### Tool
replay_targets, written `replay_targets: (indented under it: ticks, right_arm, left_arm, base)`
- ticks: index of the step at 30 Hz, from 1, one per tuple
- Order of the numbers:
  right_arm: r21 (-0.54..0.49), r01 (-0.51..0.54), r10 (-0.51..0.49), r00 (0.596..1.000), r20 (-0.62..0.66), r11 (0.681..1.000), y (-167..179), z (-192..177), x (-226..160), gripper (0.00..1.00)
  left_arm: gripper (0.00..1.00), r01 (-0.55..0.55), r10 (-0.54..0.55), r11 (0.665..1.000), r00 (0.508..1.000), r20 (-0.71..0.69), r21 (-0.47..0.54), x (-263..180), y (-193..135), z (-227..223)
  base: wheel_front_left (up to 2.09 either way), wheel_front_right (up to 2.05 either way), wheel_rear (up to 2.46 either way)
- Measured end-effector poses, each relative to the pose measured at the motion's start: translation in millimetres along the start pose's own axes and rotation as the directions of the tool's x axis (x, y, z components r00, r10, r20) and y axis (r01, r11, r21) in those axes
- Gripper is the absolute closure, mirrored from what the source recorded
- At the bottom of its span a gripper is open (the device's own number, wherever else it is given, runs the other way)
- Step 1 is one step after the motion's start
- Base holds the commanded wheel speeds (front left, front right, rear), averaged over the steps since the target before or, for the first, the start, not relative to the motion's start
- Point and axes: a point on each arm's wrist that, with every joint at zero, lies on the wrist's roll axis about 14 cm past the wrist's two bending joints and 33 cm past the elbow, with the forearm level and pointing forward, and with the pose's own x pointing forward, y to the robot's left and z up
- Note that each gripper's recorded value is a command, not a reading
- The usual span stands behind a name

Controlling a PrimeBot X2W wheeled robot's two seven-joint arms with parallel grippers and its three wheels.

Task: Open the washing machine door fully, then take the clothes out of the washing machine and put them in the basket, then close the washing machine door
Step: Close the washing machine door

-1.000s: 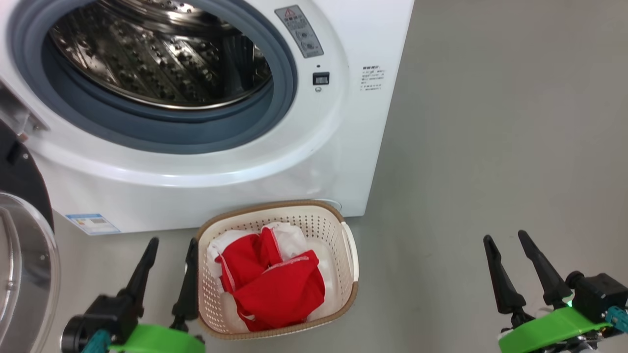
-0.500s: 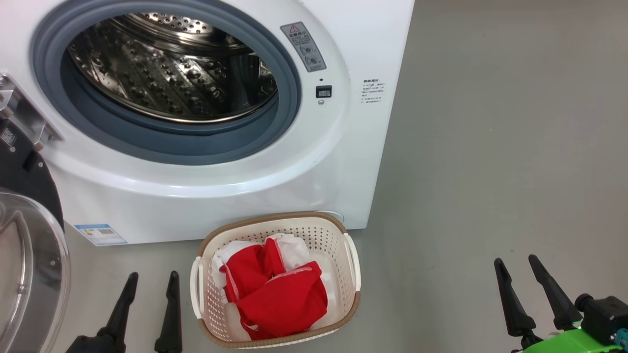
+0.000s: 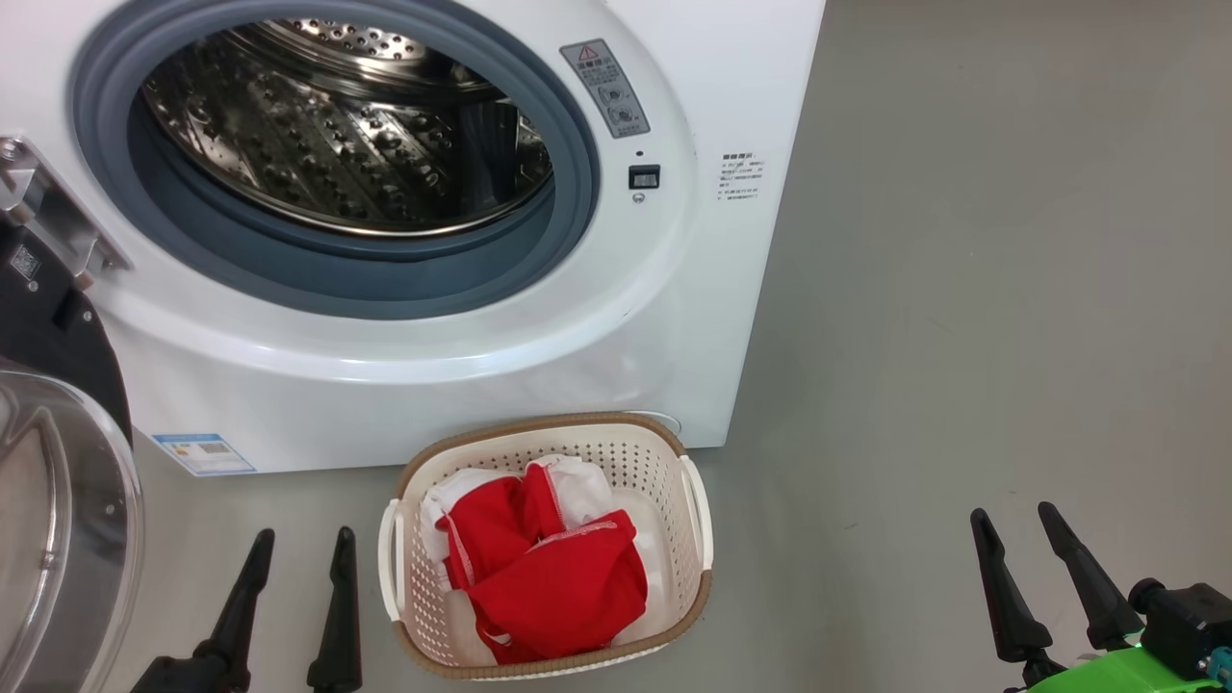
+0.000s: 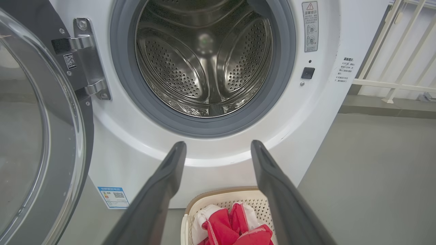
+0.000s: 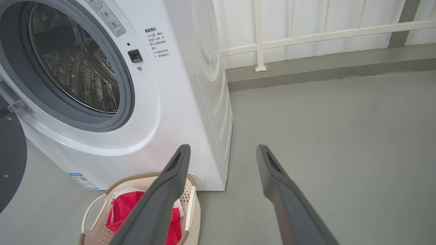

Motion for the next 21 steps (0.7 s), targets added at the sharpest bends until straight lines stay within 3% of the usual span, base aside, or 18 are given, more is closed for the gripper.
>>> replay_targets:
  ticks: [14,21]
  right_arm:
    - [-0.003,-0.007,0.007,1.0,-0.008,1.0,2.3,-2.8,2.1,0.0]
    - [-0.003,-0.008,0.008,1.0,-0.013,1.0,2.8,-4.2,3.1,0.0]
  left_arm:
    - [0.0,-0.007,0.007,1.0,1.0,-0.006,-0.002,-0.6,2.0,-1.7]
    - [0.0,-0.01,0.01,1.0,1.0,-0.006,-0.009,0.6,2.8,-2.0]
  base:
    - [-0.01,0.01,0.0]
    - [-0.64,0.64,0.0]
